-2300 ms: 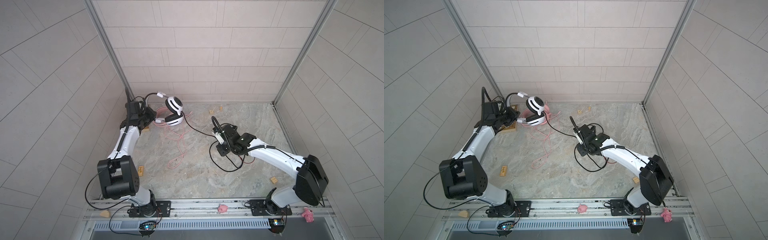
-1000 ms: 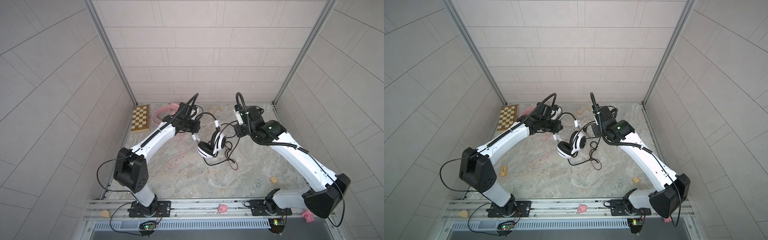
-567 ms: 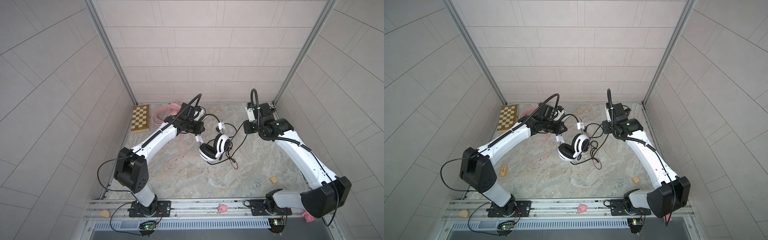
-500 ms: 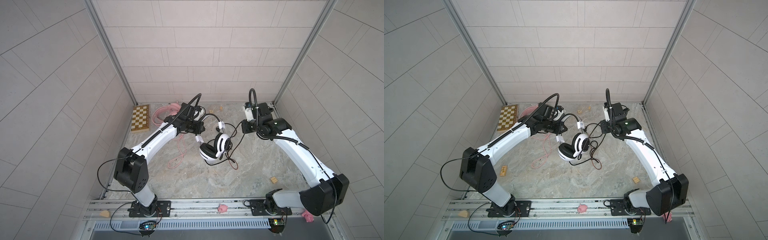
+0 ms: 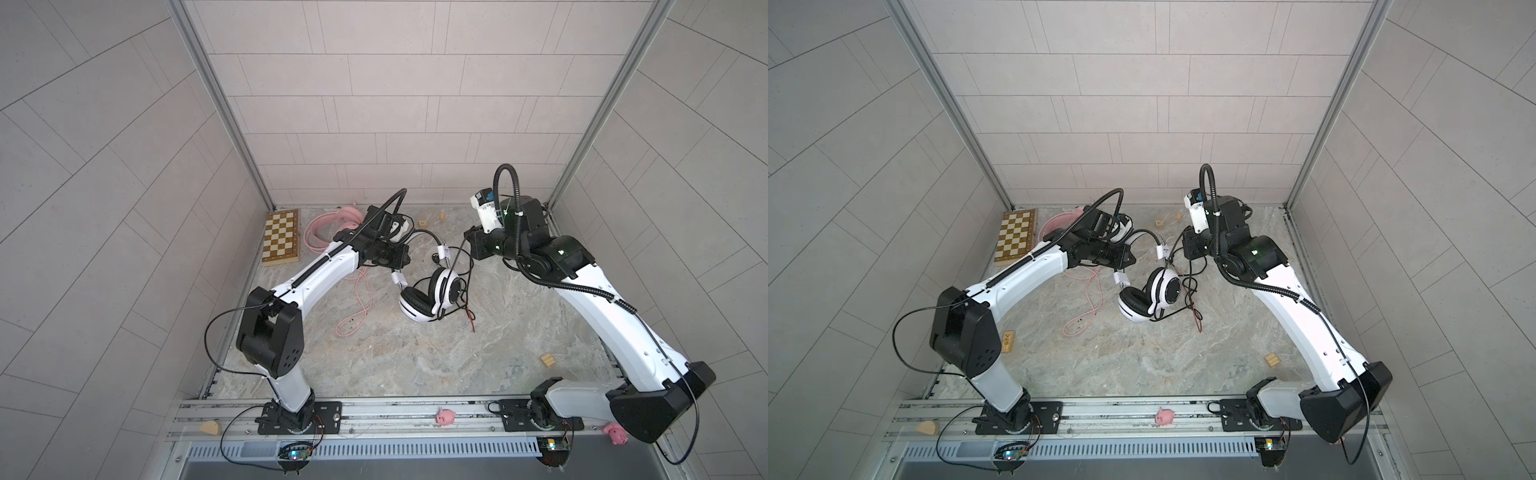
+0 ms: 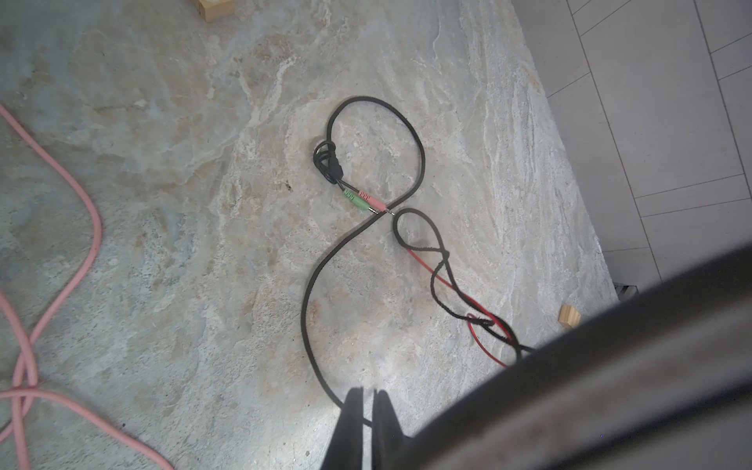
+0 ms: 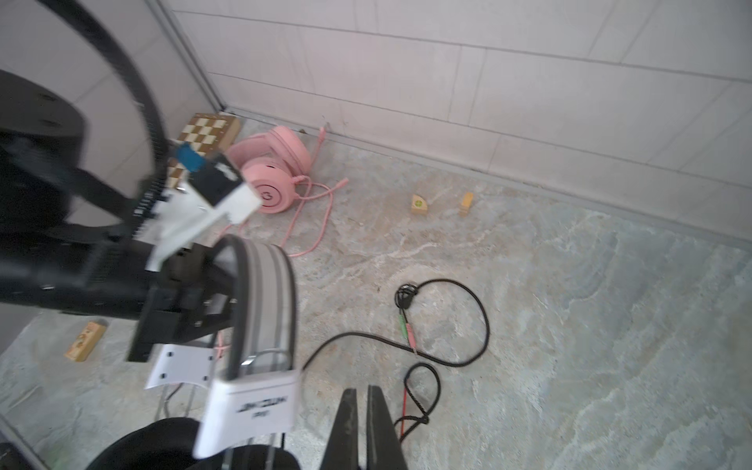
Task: Wrap the headphones
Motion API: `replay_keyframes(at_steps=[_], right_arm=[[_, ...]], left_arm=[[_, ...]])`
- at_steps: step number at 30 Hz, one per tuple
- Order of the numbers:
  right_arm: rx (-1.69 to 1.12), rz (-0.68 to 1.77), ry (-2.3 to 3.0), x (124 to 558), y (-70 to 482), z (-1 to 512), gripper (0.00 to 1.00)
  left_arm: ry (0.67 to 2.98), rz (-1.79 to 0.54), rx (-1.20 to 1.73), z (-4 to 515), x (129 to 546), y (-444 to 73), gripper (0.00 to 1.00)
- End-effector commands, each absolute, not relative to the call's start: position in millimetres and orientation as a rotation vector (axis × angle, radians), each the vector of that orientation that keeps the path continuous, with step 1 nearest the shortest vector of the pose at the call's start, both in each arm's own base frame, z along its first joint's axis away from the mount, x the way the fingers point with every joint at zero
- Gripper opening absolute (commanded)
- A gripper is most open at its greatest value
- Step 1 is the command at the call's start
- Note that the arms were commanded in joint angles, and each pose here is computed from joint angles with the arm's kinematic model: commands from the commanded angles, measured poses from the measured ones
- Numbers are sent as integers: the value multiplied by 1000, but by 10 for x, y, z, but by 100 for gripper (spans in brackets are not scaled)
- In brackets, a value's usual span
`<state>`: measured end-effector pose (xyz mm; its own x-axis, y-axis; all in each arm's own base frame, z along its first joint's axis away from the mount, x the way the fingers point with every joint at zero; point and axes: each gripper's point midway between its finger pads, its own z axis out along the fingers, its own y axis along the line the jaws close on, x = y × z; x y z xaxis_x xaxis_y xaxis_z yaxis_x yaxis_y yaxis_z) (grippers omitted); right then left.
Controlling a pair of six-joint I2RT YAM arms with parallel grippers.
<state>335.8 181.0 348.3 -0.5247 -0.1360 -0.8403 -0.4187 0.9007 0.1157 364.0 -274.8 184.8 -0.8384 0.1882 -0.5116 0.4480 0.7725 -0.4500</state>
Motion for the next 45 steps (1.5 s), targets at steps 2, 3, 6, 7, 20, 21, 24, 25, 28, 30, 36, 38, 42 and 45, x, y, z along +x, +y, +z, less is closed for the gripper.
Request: replay_keyframes(at_steps=[2, 3, 6, 7, 20, 21, 24, 25, 28, 30, 36, 38, 42, 45], right_arm=[[-447, 358, 2095, 3275, 2021, 3537, 0], [-466, 356, 2103, 3274, 2085, 3492, 0], [-499, 333, 2140, 3300, 2196, 3316, 0], [-498, 324, 2147, 3312, 2207, 3282, 0], [-434, 160, 2221, 3510, 2204, 2870, 0], [-406, 136, 2236, 3539, 2115, 2809, 0], [-289, 92, 2266, 3655, 1761, 2696, 0], [-257, 75, 2270, 3681, 1644, 2675, 0], [-183, 50, 2270, 3730, 1384, 2642, 0], [-147, 50, 2273, 3764, 1269, 2615, 0], [-106, 43, 2271, 3876, 1098, 2617, 0], [-92, 46, 2267, 3909, 1059, 2626, 0], [-69, 79, 2284, 3942, 1018, 2524, 0], [-83, 147, 2294, 3903, 1103, 2365, 0]], left_arm=[[2489, -836, 475, 2039, 3659, -2812, 0], [2491, -830, 475, 2031, 3663, -2807, 0], [2499, -818, 474, 2009, 3668, -2797, 0], [2501, -814, 474, 2006, 3665, -2798, 0], [2534, -764, 468, 1976, 3659, -2763, 0], [2533, -769, 469, 1980, 3658, -2767, 0], [2528, -767, 475, 1993, 3655, -2766, 0], [2529, -771, 473, 1998, 3652, -2767, 0], [2518, -817, 470, 2063, 3623, -2809, 0], [2509, -822, 482, 2088, 3608, -2822, 0], [2478, -826, 496, 2165, 3589, -2821, 0], [2478, -820, 496, 2177, 3590, -2813, 0], [2474, -829, 501, 2195, 3581, -2817, 0], [2457, -875, 502, 2262, 3555, -2858, 0]])
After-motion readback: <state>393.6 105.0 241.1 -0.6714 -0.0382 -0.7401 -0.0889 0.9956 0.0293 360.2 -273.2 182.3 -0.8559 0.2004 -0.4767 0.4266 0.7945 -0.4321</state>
